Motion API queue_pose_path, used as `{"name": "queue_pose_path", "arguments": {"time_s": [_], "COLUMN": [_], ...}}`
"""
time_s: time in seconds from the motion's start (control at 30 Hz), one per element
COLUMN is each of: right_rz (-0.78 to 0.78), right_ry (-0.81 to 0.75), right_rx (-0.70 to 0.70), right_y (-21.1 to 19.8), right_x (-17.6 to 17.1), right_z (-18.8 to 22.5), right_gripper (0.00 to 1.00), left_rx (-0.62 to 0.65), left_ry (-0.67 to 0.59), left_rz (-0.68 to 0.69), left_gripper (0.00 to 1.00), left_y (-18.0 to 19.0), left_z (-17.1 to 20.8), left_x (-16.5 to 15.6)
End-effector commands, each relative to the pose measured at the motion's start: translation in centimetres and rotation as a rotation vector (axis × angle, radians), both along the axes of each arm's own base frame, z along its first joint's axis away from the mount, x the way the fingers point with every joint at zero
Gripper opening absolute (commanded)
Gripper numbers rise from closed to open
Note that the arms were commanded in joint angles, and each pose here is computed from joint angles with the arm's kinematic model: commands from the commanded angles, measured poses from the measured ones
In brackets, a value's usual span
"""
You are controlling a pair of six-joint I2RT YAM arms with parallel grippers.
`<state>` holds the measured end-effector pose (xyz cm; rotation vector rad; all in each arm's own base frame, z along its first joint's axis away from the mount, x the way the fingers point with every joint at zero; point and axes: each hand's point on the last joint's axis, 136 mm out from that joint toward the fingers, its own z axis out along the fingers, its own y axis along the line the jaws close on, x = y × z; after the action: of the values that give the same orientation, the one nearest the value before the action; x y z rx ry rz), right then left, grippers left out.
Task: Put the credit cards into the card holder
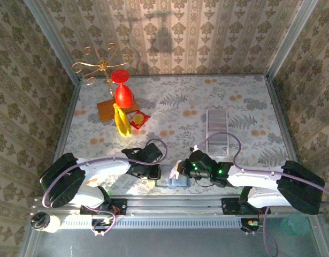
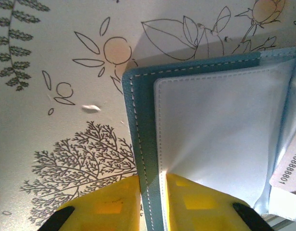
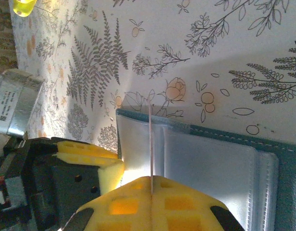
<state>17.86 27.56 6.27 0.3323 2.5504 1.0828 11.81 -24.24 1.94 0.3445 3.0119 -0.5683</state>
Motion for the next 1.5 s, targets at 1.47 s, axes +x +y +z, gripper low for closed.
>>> {"name": "queue_pose_path", "arguments": {"time_s": [1.47], "right_rz": [0.06], "right_ry": [0.172], "right_rx": [0.021], "right_y": [2.0], "right_x": [-2.4], "right_z": [-3.0], "right_gripper": [0.0], "left_rx": [0.031], "left_ry": [0.046], "left_rz": [-0.005], "left_gripper": [0.15], "left_y": [1.2], "left_z": [-1.2], "left_x": [-0.6]}}
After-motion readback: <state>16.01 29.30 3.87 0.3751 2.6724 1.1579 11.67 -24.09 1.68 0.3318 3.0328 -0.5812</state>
